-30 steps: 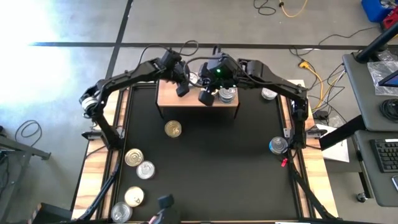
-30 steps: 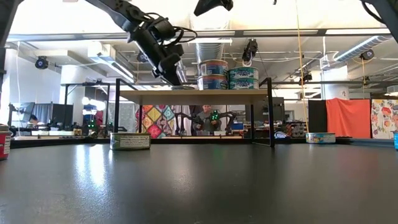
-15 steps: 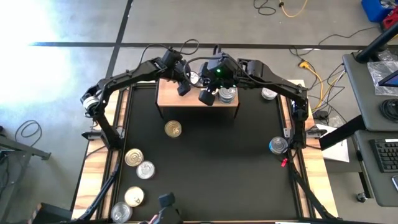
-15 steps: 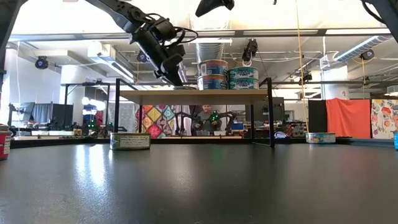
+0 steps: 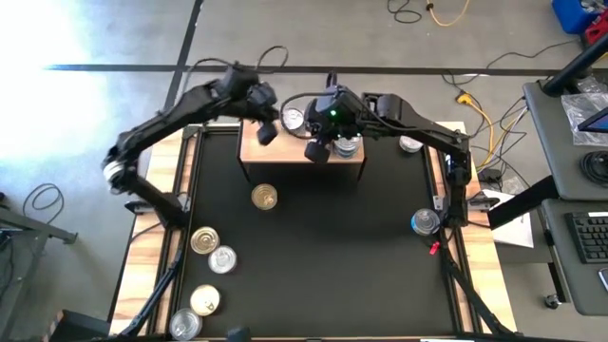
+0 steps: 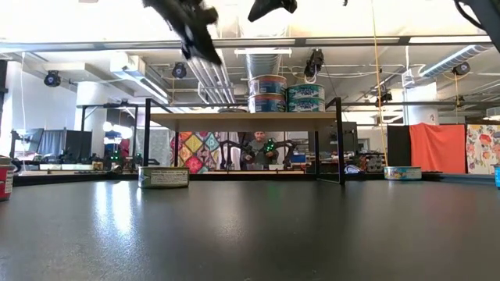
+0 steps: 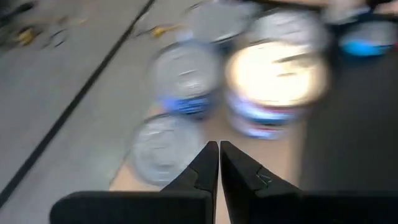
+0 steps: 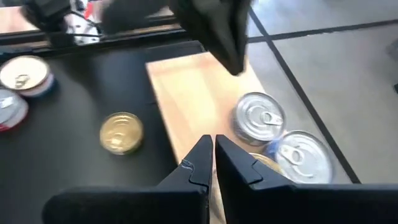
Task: Stack canned seafood by type on shelf
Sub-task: Put the right green tuna can on the shelf, then stack the green tuna can on top of the green tuna can on the shelf
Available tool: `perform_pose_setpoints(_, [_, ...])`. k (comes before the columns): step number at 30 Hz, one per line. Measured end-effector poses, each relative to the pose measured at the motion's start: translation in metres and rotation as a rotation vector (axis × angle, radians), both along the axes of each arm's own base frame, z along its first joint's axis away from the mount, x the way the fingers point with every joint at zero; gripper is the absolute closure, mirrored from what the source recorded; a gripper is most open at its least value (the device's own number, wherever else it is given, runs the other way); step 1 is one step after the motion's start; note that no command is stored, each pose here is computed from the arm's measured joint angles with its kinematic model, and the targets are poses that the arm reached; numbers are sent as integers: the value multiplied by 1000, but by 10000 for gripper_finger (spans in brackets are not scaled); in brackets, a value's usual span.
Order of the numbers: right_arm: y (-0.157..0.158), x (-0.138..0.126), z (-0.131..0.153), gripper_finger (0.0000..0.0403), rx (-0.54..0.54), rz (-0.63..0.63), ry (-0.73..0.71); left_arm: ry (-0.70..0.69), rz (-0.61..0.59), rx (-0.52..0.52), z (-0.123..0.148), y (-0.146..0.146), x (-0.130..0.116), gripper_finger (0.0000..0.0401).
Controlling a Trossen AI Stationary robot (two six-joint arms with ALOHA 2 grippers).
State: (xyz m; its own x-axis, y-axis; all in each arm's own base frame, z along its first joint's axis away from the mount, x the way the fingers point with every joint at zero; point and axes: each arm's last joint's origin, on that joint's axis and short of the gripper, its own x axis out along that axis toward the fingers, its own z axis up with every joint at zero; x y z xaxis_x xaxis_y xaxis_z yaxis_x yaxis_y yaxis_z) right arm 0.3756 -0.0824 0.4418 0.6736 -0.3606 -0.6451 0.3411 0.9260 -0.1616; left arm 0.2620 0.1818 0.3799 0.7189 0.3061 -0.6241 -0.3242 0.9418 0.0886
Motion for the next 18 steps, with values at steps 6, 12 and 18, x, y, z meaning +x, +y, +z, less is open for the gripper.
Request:
perform_pose_setpoints(6, [40,7,0,390,-5,59,-8,-25,-126,-49,2,-57,-38,400])
perform_pose_setpoints(12, [92,11,-2,390,73,153,-36,-51,-145,-135,-42,-101,-62,400])
perform_pose_setpoints(18, [139,21,-17,390,113,243,-74,48,-65,-161,-94,-133,-61,400])
